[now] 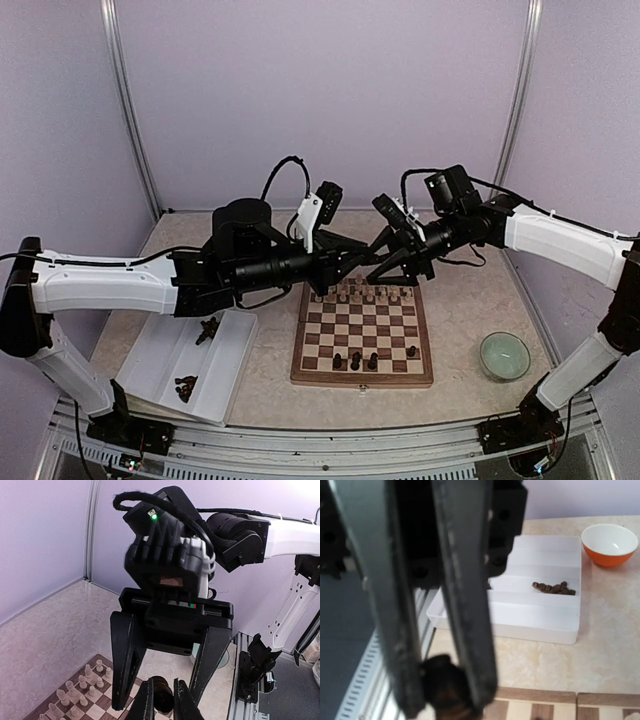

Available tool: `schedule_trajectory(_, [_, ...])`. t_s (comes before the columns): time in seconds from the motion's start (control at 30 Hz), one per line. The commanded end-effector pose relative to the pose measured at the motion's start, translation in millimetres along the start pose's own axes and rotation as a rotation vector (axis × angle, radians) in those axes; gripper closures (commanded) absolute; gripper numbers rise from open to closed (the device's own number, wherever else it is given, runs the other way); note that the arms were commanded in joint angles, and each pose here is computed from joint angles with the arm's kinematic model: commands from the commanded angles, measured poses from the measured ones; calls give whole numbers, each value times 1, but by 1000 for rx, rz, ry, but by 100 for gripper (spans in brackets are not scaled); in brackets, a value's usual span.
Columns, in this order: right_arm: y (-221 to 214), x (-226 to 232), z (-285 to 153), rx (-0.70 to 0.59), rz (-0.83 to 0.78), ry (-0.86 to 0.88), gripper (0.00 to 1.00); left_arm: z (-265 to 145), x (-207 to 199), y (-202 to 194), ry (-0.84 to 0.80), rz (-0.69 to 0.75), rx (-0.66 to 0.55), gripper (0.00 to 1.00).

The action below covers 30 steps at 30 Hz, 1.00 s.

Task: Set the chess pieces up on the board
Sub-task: Pick up the bishop from the storage box, then place the bishop on f8.

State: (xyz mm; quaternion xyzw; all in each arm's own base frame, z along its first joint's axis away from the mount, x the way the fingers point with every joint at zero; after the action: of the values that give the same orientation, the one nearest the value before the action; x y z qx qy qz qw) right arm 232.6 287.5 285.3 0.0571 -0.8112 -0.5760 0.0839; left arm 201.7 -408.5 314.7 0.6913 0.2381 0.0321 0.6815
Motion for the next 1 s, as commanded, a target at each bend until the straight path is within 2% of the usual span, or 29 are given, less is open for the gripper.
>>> schedule_trajectory(0.0, [-12,-4,-32,44,-26,-103,38,4,-2,13,1,26,29,95])
schedule_trajectory(0.13, [-43,-18,-83,68,15,-256,34,6,-4,1,-12,46,148,95])
schedule_trajectory(0.27, [-73,-25,-121,1,95,-375,34,16,-11,-31,-56,77,328,95])
schedule_trajectory(0.53, [-94,-27,-132,36,99,-479,34,44,-25,-105,-163,144,655,94])
schedule_trajectory(0.77, [-101,-28,-129,44,108,-460,34,69,-27,-146,-165,205,797,93])
schedule_trajectory(0.97, [-103,-27,-127,41,107,-441,34,80,-25,-159,-159,229,827,91])
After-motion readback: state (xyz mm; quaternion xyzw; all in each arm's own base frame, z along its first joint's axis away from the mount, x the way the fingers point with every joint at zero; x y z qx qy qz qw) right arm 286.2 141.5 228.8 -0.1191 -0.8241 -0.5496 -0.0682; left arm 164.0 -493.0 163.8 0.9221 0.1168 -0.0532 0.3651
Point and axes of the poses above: each gripper's point midway between its finger pads, its own z axis out along the fingers, its own x axis along the line the jaws close on, y = z × x, the point moved 5 cm from there along -z, back along the fingers, and after that the axes turned 5 degrees about -z, right-handed, at the moved point
